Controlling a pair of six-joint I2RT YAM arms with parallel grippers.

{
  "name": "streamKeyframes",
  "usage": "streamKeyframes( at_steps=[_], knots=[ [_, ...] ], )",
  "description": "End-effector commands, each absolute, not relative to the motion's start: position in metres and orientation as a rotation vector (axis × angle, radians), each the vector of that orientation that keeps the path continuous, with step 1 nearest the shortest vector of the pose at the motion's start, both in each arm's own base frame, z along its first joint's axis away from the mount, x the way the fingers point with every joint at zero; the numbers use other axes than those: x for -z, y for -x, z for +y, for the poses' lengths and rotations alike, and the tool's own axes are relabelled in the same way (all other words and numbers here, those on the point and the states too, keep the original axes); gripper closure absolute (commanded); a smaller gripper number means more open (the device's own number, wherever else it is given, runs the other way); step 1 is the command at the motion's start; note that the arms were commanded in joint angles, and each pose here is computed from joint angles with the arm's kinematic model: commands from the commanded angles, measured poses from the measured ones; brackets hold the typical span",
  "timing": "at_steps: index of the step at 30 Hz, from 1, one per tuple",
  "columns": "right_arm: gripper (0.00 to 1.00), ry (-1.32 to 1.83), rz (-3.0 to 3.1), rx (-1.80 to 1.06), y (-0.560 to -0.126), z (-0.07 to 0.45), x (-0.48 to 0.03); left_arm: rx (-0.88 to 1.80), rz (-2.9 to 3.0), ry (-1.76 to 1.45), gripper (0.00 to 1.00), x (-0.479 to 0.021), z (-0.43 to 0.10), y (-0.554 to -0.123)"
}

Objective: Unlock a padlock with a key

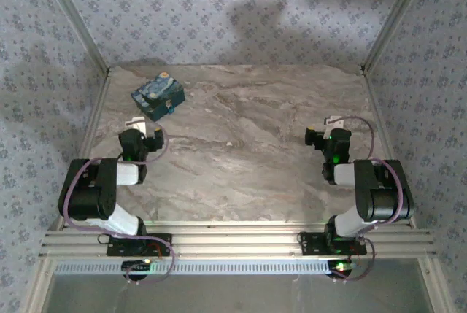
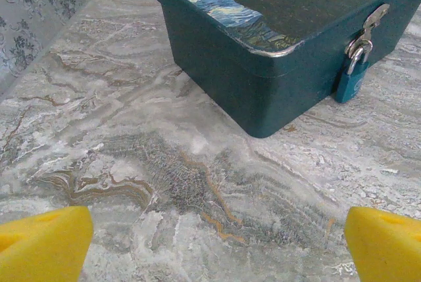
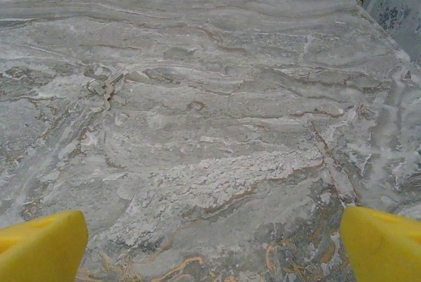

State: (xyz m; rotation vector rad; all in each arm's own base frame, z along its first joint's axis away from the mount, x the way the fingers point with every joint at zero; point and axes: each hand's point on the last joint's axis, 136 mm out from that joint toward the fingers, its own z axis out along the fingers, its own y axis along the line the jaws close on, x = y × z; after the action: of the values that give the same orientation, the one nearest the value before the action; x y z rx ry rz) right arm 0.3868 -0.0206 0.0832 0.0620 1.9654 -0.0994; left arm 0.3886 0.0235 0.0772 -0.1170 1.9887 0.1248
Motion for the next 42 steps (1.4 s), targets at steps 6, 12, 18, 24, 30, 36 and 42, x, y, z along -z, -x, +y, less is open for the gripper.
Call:
streamKeyframes(
  at_steps=[6, 12, 18, 24, 30, 36, 42],
  knots=[
    [0.00, -0.054, 1.964, 0.101, -0.3907, -0.0221, -0.0852, -0.107, 1.946, 0.121, 0.02, -0.0909, 0.0221, -0.3960],
    [0.00, -0.054, 1.963, 0.102, -0.3908, -0.0221, -0.0855, -0.107, 1.946, 0.121, 0.02, -0.0909, 0.0224, -0.3960],
    [0.00, -0.054, 1.964, 0.101, -0.3904, -0.0220, -0.0851, -0.107, 1.946, 0.121, 0.02, -0.0909, 0.0224, -0.3960],
    [0.00, -0.054, 1.964, 0.102, -0.3906, -0.0221, -0.0853, -0.107, 1.946, 0.120, 0.02, -0.0907, 0.0221, -0.3960],
    [0.00, -0.054, 1.964, 0.102, -0.3906, -0.0221, -0.0853, -0.107, 1.946, 0.122, 0.02, -0.0909, 0.0225, -0.3960],
    [0.00, -0.056, 1.964, 0.102, -0.3908, -0.0224, -0.0853, -0.106, 1.946, 0.120, 0.02, -0.0909, 0.0220, -0.3960],
    [0.00, -0.055, 1.966, 0.100, -0.3907, -0.0225, -0.0851, -0.071, 1.953, 0.120, 0.02, -0.0899, 0.0225, -0.3965]
  ],
)
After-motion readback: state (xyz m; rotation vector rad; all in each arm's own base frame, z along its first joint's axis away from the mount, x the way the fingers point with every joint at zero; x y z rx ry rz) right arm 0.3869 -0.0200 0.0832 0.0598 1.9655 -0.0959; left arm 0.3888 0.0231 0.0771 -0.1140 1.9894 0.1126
